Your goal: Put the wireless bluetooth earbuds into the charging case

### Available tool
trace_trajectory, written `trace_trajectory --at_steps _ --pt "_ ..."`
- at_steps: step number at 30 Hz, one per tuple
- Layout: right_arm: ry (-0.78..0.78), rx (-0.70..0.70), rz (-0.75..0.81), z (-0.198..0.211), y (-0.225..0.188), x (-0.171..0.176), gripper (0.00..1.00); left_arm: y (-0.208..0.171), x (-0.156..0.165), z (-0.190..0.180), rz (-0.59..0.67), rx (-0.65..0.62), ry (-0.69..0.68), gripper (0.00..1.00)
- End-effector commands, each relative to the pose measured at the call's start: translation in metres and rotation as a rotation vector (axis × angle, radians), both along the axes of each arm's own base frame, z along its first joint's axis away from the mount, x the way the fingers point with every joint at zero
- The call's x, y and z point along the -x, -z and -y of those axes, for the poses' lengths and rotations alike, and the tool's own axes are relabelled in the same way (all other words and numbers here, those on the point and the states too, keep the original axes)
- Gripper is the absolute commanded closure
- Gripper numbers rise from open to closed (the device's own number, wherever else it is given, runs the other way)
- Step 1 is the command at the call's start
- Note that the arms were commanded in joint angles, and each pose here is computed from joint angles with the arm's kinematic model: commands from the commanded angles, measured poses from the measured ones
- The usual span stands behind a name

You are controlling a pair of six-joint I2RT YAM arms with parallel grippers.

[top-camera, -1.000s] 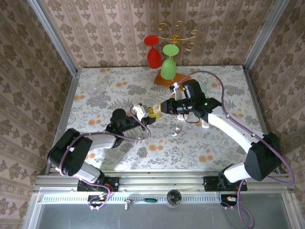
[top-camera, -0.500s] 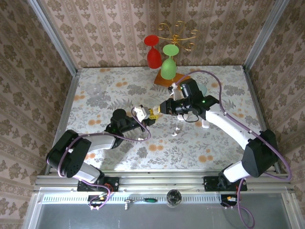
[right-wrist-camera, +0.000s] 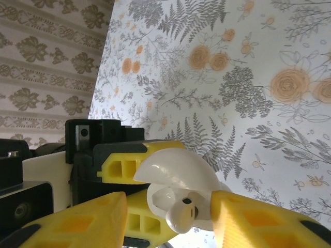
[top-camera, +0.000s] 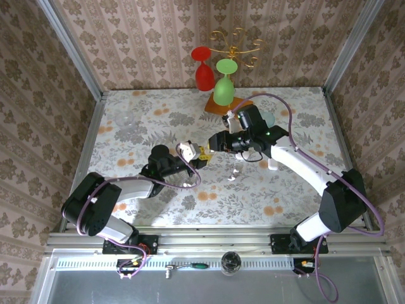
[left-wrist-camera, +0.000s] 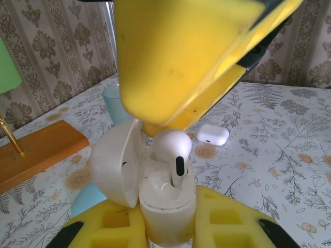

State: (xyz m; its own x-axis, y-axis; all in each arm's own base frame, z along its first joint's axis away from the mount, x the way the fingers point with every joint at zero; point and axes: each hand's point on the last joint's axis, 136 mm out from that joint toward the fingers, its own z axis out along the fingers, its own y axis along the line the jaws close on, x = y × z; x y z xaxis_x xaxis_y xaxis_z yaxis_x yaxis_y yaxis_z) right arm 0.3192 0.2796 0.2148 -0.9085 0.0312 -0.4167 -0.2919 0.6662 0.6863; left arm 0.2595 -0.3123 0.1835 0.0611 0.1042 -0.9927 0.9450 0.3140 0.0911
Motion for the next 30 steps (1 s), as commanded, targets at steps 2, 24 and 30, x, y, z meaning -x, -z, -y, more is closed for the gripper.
trace_trajectory --at_steps 2,24,30 --pt "0.054 0.048 0.045 0.017 -0.011 0.003 0.48 -0.017 0.0 0.005 0.032 0.049 0.025 1.0" --pt "0.003 -0.003 -0.01 -0.001 0.001 0.005 0.86 -0.021 -0.008 0.004 0.005 0.068 0.006 1.0" --pt "0.006 -0.005 -0.003 -0.002 0.0 0.0 0.87 -0.017 -0.003 0.005 -0.002 0.047 0.022 1.0"
